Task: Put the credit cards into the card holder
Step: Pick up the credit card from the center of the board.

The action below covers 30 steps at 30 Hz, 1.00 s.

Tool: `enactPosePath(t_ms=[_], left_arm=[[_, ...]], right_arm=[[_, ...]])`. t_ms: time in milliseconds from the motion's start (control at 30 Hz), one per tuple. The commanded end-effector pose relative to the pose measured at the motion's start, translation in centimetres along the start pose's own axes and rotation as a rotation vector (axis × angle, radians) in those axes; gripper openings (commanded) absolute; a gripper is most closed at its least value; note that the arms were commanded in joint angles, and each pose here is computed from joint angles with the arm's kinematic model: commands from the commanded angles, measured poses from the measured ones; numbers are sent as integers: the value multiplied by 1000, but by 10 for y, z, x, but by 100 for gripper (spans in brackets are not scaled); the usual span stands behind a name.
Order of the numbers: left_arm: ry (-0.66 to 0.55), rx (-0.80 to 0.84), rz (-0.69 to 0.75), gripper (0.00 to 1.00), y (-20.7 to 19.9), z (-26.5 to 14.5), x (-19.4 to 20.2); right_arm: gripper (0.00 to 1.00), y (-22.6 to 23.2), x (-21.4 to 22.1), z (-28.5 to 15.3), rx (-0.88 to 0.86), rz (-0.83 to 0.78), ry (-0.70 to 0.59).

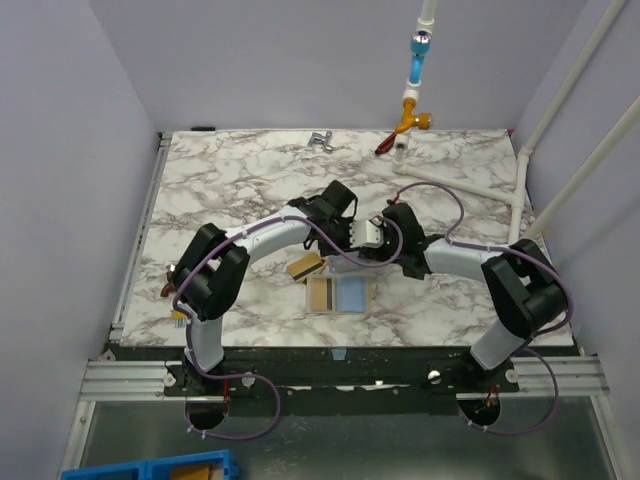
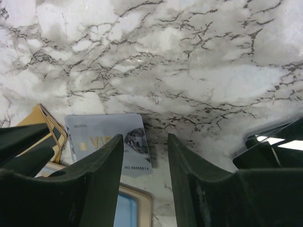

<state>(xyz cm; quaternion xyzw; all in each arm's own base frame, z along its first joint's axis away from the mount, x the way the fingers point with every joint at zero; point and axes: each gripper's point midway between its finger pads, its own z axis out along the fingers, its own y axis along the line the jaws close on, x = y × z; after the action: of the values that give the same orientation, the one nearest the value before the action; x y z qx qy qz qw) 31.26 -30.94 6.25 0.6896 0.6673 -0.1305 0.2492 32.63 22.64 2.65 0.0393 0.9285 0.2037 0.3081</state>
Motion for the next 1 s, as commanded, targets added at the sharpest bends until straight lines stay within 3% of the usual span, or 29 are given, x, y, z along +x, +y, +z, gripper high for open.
enactPosePath(t_ms=[0,267,467,633,767,967], left_arm=[[-11,-41,-20,27,14,-12,-6],[-115,-12,-301,30,23,-43,-26],[-121,153,-578,31,5,-27,-33],[-112,221,-645,34,1,-15,-33],[-59,245,-694,45,-2,-6,-26],[-7,221,-726,46,-4,6,-9]], right_arm=[[46,-20,27,-4,44,60,44],[51,-17,23,-8,-30,142,40],[52,-14,7,-17,-51,166,-19],[52,-14,6,-31,-55,195,-40],[47,-5,13,-41,-125,255,-34],[25,13,4,-50,-251,291,-92]])
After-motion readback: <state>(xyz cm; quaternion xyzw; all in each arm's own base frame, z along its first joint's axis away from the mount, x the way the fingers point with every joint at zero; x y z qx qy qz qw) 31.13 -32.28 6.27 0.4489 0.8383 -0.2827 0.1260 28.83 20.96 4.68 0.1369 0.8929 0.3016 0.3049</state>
